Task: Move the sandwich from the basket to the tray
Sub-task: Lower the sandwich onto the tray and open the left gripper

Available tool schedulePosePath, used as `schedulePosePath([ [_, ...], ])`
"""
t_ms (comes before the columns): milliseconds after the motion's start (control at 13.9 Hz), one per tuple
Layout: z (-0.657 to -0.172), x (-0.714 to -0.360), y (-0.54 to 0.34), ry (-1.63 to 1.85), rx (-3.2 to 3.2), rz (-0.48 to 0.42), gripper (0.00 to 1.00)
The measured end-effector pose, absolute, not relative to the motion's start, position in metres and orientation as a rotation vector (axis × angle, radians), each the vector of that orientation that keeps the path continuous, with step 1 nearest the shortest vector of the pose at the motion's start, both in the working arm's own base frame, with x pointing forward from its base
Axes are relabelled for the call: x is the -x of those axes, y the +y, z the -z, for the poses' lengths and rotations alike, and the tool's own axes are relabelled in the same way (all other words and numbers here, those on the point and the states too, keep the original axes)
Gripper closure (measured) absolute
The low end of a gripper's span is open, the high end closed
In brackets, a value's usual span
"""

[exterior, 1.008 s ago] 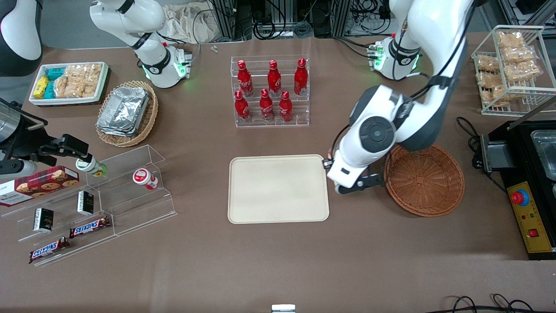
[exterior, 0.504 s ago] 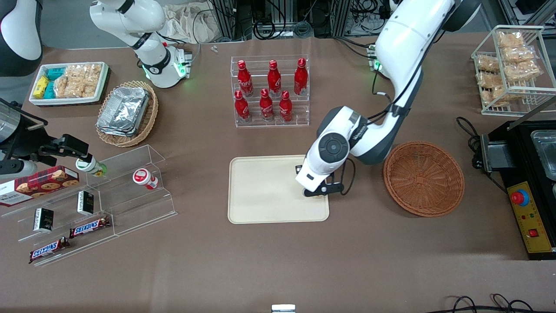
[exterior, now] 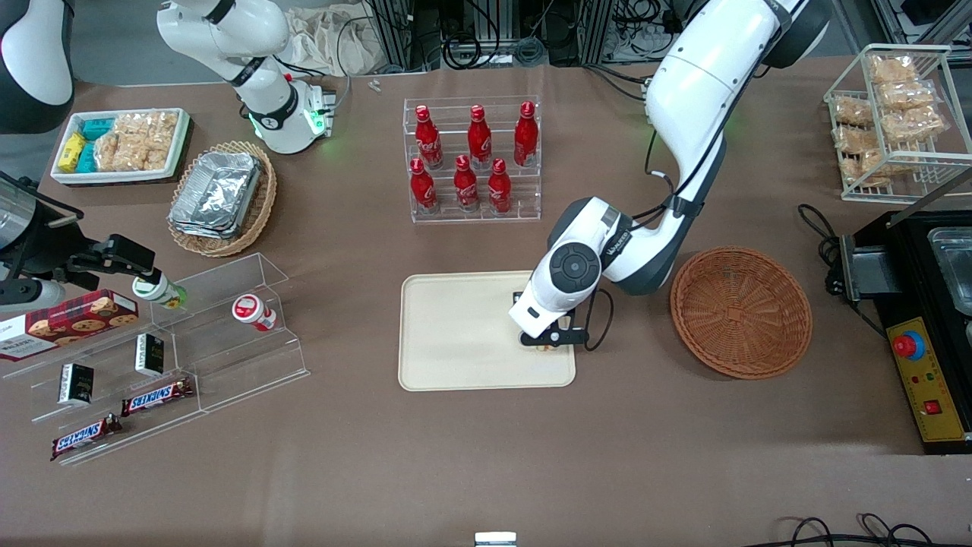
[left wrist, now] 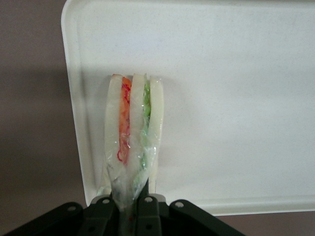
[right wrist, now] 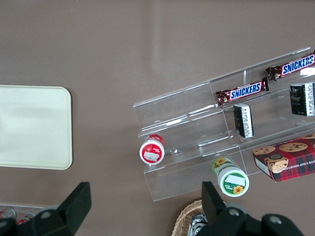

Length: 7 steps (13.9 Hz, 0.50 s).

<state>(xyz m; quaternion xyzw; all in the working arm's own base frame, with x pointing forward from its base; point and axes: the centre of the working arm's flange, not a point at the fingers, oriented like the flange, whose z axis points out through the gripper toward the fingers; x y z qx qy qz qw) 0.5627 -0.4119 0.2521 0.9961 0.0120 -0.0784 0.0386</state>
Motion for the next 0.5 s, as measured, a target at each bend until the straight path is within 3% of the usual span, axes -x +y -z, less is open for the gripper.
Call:
schedulePosePath([
  [504, -0.242, -0.568, -0.409, 0.053, -3.043, 0.209, 0.85],
])
